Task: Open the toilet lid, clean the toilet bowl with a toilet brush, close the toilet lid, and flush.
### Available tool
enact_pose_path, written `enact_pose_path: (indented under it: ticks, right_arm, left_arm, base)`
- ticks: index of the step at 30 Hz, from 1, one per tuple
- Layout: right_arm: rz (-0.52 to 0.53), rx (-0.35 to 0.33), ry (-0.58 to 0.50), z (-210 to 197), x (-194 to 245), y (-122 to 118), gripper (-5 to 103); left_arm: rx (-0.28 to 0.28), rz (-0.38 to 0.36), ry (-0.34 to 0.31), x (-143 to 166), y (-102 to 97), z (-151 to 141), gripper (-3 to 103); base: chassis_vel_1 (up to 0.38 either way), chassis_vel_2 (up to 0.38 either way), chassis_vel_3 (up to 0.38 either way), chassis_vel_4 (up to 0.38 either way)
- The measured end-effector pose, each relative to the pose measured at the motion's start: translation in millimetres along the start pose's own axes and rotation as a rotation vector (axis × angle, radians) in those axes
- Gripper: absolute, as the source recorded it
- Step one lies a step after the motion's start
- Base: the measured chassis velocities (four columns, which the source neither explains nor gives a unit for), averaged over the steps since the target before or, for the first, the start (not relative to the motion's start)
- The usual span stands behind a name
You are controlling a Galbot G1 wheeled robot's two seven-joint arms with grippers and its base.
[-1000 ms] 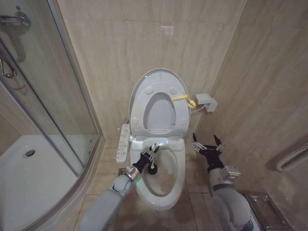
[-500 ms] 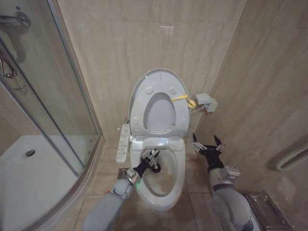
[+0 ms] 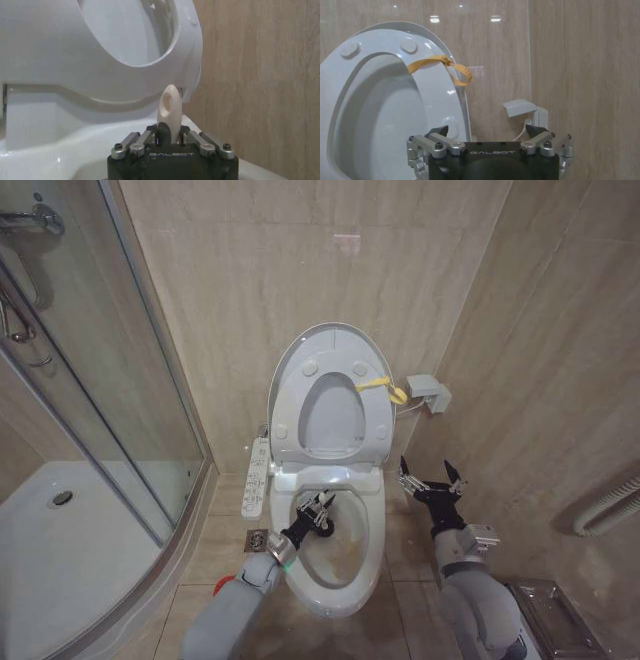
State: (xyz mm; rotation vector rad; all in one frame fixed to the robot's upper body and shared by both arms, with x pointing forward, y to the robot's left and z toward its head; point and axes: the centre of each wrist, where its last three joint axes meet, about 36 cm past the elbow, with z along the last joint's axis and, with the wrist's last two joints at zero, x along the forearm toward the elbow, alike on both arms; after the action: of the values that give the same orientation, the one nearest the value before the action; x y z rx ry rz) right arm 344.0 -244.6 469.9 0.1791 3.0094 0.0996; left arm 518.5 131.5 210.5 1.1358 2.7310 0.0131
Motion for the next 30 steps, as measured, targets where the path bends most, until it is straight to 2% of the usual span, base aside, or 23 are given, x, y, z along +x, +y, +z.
enact_pose_path:
  ticks: [8,12,16,27,30]
  right_arm:
    - [0.0,0.0,0.0,0.0,0.0,0.0,100]
    - [0.0,0.0,0.0,0.0,0.0,0.0,100]
    - [0.0,0.0,0.0,0.0,0.0,0.0,100]
    - [0.0,0.0,0.0,0.0,0.0,0.0,100]
    - [0.0,0.0,0.0,0.0,0.0,0.0,100]
  left_arm:
    - [-0.015,0.011,0.004,-4.8,0.9,0.1,26]
    - [-0.025,0.02,-0.046,-20.7,-6.2,-14.9,26]
    - [-0.022,0.039,-0.112,-37.4,-22.0,-34.7,26]
    - [0.032,0.054,-0.206,-63.7,-65.2,-61.4,24]
    - [0.046,0.063,-0.214,-63.9,-75.6,-63.9,24]
  base:
    - [0.0,0.0,0.0,0.0]
    - [0.0,0.0,0.0,0.0]
    - [0.0,0.0,0.0,0.0]
    - [0.0,0.0,0.0,0.0]
    - [0.0,0.0,0.0,0.0]
